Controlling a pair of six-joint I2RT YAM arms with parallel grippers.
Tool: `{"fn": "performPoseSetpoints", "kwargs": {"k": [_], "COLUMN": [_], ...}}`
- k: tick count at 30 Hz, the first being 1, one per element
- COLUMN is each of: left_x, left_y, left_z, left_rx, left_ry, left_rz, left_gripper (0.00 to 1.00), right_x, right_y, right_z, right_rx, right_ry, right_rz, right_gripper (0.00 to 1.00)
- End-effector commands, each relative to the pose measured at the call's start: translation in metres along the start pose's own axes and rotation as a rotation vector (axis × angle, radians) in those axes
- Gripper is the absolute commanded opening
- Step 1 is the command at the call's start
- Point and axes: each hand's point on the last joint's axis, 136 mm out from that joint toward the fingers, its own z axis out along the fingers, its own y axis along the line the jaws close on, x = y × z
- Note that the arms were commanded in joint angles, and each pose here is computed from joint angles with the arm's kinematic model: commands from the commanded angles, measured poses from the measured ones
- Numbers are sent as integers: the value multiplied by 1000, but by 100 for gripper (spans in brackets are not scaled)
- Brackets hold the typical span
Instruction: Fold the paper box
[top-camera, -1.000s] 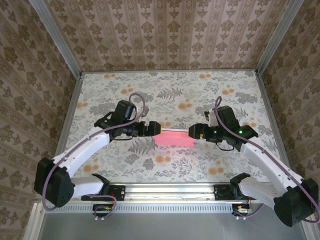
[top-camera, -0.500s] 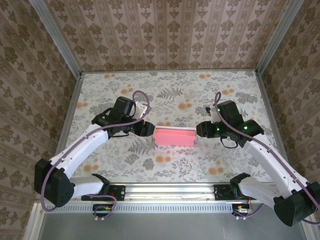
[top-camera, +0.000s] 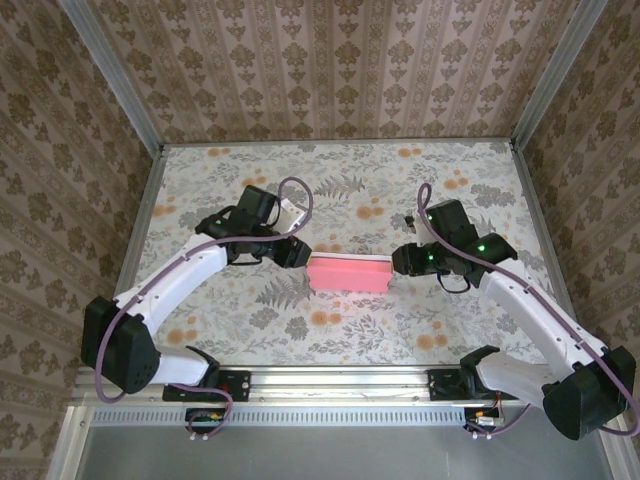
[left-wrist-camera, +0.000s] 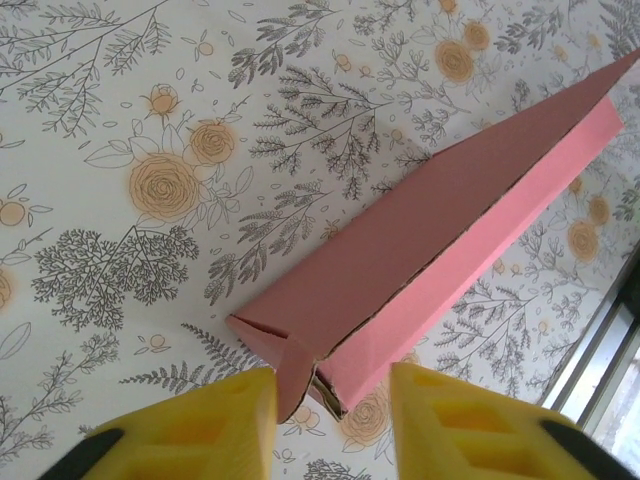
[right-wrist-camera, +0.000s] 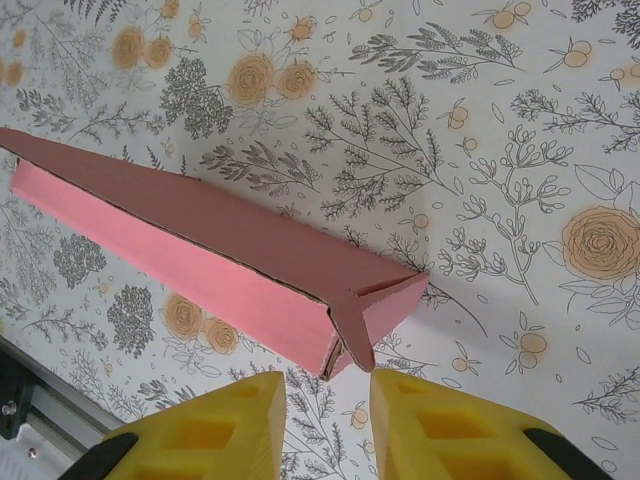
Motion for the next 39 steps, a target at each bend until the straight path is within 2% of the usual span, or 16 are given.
{"fn": "performPoseSetpoints", "kwargs": {"k": [1, 11, 31, 39], "left_x": [-3, 1, 2, 12], "left_y": [0, -1, -13, -14], "left_z": [-3, 1, 5, 14], "left_rx": [10, 26, 102, 107], "left_ry": [10, 29, 23, 39], "left_rz": [23, 8, -100, -152], "left_gripper": [31, 24, 1, 0], "right_x": [-6, -8, -9, -2], "right_y": [5, 5, 17, 19], "right_z": [-3, 4, 12, 17], "right_rx": [-13, -11, -40, -42], "right_ry": [-6, 4, 12, 24], "right_rz": [-21, -26, -37, -35], "right_gripper": [29, 25, 12, 9]}}
